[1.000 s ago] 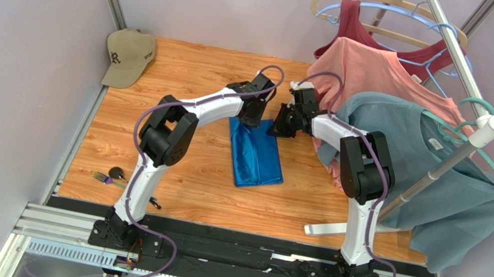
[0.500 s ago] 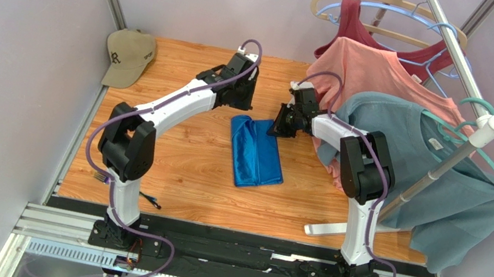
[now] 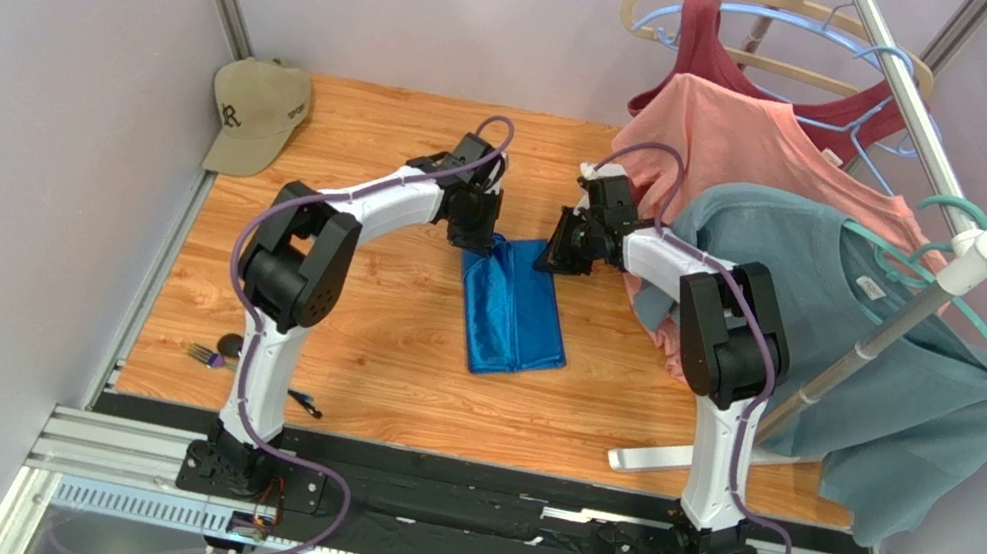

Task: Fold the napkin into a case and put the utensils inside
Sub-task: Smooth out the 2/3-rectangle-folded napkin at the center of the board.

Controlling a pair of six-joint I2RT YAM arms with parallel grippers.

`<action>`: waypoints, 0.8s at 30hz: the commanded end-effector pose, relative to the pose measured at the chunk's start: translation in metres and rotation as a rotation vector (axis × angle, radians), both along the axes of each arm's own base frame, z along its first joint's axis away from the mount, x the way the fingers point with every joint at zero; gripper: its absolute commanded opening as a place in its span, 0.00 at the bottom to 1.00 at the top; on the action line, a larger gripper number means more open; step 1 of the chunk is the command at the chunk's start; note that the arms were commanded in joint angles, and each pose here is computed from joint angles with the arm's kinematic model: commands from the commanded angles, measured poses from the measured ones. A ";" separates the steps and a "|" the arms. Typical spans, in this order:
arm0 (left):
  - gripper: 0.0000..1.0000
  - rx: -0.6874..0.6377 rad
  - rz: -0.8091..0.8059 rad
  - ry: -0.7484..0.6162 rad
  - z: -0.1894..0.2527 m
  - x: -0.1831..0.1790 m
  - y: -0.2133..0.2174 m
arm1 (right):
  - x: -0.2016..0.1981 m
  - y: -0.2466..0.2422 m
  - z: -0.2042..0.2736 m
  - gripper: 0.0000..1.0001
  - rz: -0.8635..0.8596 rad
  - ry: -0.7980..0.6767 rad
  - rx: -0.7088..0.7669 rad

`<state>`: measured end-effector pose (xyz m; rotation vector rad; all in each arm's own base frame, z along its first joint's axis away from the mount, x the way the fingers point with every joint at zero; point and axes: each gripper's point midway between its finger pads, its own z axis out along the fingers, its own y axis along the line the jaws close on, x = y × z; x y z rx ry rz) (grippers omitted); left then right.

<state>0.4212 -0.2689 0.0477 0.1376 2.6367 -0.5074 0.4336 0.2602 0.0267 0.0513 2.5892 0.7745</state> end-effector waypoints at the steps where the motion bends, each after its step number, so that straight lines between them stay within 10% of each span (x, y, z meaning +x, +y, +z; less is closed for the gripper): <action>1: 0.00 -0.051 -0.014 -0.048 0.015 0.013 -0.015 | -0.007 -0.016 -0.021 0.00 -0.007 0.044 -0.089; 24: 0.00 0.113 0.063 -0.029 -0.002 0.007 0.030 | -0.006 -0.015 -0.024 0.00 0.000 0.049 -0.101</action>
